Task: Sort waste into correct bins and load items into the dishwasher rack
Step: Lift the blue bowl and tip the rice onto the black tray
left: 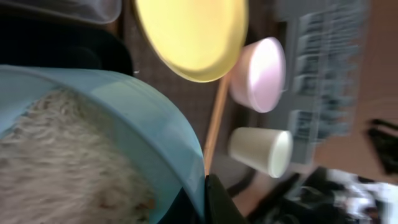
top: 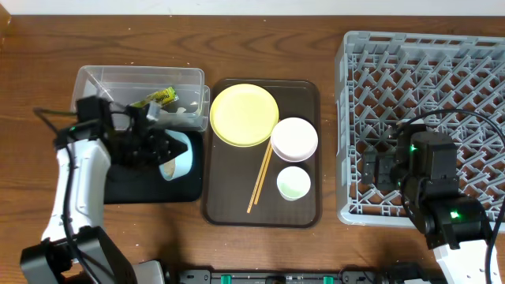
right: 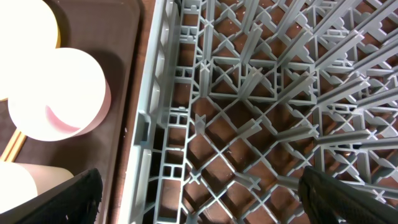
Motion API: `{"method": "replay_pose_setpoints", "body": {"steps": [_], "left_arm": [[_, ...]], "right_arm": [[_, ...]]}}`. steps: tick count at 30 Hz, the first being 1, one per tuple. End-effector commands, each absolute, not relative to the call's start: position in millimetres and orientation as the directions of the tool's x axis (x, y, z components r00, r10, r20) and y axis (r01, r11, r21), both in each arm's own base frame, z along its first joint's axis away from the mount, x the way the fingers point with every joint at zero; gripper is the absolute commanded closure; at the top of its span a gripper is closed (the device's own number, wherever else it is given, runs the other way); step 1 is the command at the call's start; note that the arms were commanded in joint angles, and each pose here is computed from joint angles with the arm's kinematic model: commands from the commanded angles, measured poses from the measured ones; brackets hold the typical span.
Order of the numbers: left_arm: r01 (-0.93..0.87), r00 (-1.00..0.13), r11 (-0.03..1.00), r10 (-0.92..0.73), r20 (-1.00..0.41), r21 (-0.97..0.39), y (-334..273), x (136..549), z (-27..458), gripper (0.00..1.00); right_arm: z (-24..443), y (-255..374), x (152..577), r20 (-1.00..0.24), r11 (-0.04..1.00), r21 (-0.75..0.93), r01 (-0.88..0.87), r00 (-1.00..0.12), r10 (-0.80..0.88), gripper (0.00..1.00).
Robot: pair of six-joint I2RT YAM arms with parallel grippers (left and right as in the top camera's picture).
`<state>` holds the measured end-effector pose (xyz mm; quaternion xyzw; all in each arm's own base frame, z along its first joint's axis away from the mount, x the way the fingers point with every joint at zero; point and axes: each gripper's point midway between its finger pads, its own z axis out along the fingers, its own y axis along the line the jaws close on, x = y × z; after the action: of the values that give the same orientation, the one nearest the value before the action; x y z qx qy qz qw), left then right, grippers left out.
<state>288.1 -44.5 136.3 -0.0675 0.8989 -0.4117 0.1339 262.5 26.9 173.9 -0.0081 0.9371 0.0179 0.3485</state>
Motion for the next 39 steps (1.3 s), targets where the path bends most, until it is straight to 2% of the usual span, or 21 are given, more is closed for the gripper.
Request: {"method": "replay_pose_setpoints", "body": {"steps": [1, 8, 17, 24, 28, 39], "left_arm": [[0.116, -0.92, 0.469, -0.28, -0.272, -0.875, -46.6, 289.5, 162.0, 0.94], [0.108, -0.861, 0.32, -0.444, -0.25, -0.941, -19.3, 291.7, 174.9, 0.94], [0.078, -0.833, 0.215, -0.523, -0.182, -0.973, -1.9, 297.9, 173.6, 0.94], [-0.052, -0.826, 0.028, -0.563, 0.027, -0.998, 1.4, 303.3, 173.9, 0.94], [-0.084, -0.816, 0.004, -0.574, 0.067, -0.996, 5.8, 304.0, 171.3, 0.94], [-0.087, -0.794, 0.0, -0.604, 0.069, -0.996, 17.2, 303.6, 171.2, 0.94]], "right_arm": [[182.9, 25.2, 265.2, -0.67, 0.999, 0.04, -0.014, -0.742, 0.017, 0.01], [183.0, 25.1, 265.2, -0.671, 0.999, 0.039, -0.013, -0.742, 0.017, 0.01], [182.8, 25.1, 265.1, -0.67, 0.999, 0.04, -0.014, -0.742, 0.017, 0.01], [182.8, 25.1, 265.1, -0.67, 0.999, 0.04, -0.014, -0.742, 0.017, 0.01], [182.7, 25.1, 264.9, -0.669, 0.999, 0.04, -0.014, -0.743, 0.016, 0.01], [182.8, 25.1, 265.0, -0.67, 0.999, 0.04, -0.014, -0.742, 0.016, 0.01]]}}
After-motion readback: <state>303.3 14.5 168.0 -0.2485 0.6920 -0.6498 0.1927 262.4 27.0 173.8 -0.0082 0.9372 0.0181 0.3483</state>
